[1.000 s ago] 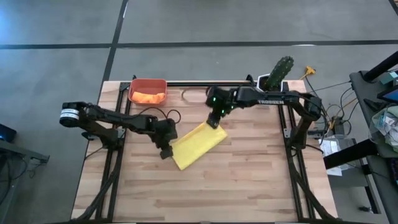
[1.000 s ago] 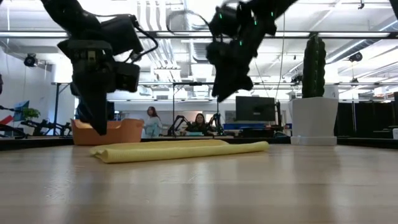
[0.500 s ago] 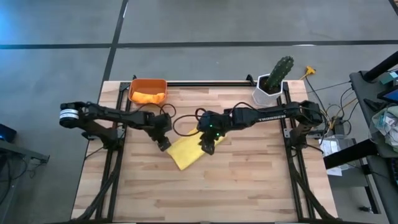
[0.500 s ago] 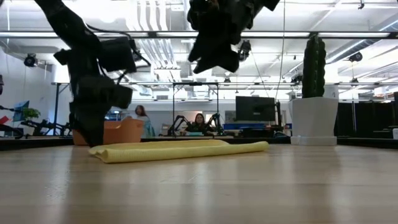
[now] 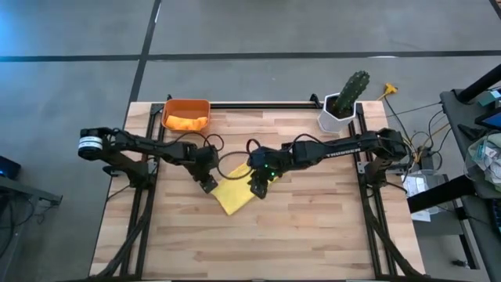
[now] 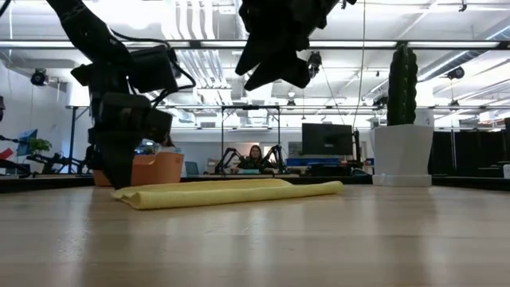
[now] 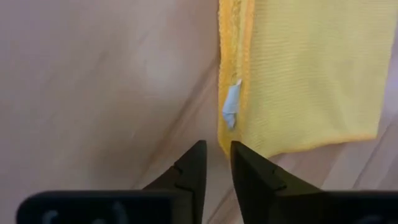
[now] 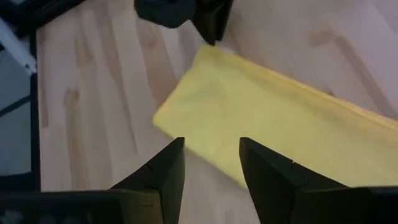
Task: Roll microfiber towels into tight, uniform cylinder then place into a basket
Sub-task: Roll the yellow towel
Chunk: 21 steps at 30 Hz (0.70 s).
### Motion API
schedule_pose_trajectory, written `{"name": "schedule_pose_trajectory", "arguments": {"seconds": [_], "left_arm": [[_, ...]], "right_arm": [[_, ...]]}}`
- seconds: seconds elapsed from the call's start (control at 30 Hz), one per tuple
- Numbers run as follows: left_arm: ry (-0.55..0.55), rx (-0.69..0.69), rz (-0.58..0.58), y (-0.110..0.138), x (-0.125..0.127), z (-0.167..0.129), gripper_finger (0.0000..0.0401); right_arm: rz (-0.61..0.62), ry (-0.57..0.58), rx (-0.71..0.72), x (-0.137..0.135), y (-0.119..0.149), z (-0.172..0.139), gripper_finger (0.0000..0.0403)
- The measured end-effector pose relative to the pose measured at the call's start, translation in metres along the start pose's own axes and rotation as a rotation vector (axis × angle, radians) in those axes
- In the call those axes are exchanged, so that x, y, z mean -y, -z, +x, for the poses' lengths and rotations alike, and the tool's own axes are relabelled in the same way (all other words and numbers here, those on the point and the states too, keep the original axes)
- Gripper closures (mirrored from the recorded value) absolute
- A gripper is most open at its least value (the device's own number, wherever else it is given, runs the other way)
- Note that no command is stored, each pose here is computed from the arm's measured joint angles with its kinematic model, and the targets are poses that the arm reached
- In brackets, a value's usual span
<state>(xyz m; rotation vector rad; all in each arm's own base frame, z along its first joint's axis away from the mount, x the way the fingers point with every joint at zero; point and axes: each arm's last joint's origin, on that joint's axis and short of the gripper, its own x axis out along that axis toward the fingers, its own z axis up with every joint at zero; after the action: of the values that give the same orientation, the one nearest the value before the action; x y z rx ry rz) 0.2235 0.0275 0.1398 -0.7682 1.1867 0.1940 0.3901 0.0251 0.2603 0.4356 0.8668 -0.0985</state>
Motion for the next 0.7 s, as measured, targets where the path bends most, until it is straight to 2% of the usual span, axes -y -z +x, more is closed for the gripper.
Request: {"name": "schedule_pose_trajectory", "arguments": {"seconds": [0.1,0.2,0.33,0.4,0.5,0.57,0.7], "left_arm": [[-0.003,-0.020,0.018,0.006,0.006,0.005,0.0356],[0.039,-0.038,0.060,0.010,0.013,0.007,0.0369],[0.292,-0.029,0.143,0.008,0.037,0.007,0.0389],[0.355,-0.028,0.151,0.009,0.047,0.009,0.0397],[0.350,-0.071,0.151,0.017,0.052,0.013,0.0400],[0.305,-0.133,0.150,0.025,0.049,0.013,0.0400],[0.188,-0.234,0.167,0.040,0.035,0.002,0.0400]], "right_arm": [[-0.068,-0.021,0.023,-0.006,0.000,0.001,0.0250],[-0.167,-0.045,0.054,-0.015,0.001,0.001,0.0228],[-0.276,-0.077,0.051,-0.030,0.010,0.007,0.0184],[-0.311,-0.088,0.037,-0.038,0.016,0.012,0.0162],[-0.345,-0.076,0.006,-0.049,0.028,0.021,0.0139],[-0.390,-0.055,-0.007,-0.057,0.038,0.030,0.0131],[-0.568,-0.071,0.007,-0.077,0.059,0.062,0.0132]]}}
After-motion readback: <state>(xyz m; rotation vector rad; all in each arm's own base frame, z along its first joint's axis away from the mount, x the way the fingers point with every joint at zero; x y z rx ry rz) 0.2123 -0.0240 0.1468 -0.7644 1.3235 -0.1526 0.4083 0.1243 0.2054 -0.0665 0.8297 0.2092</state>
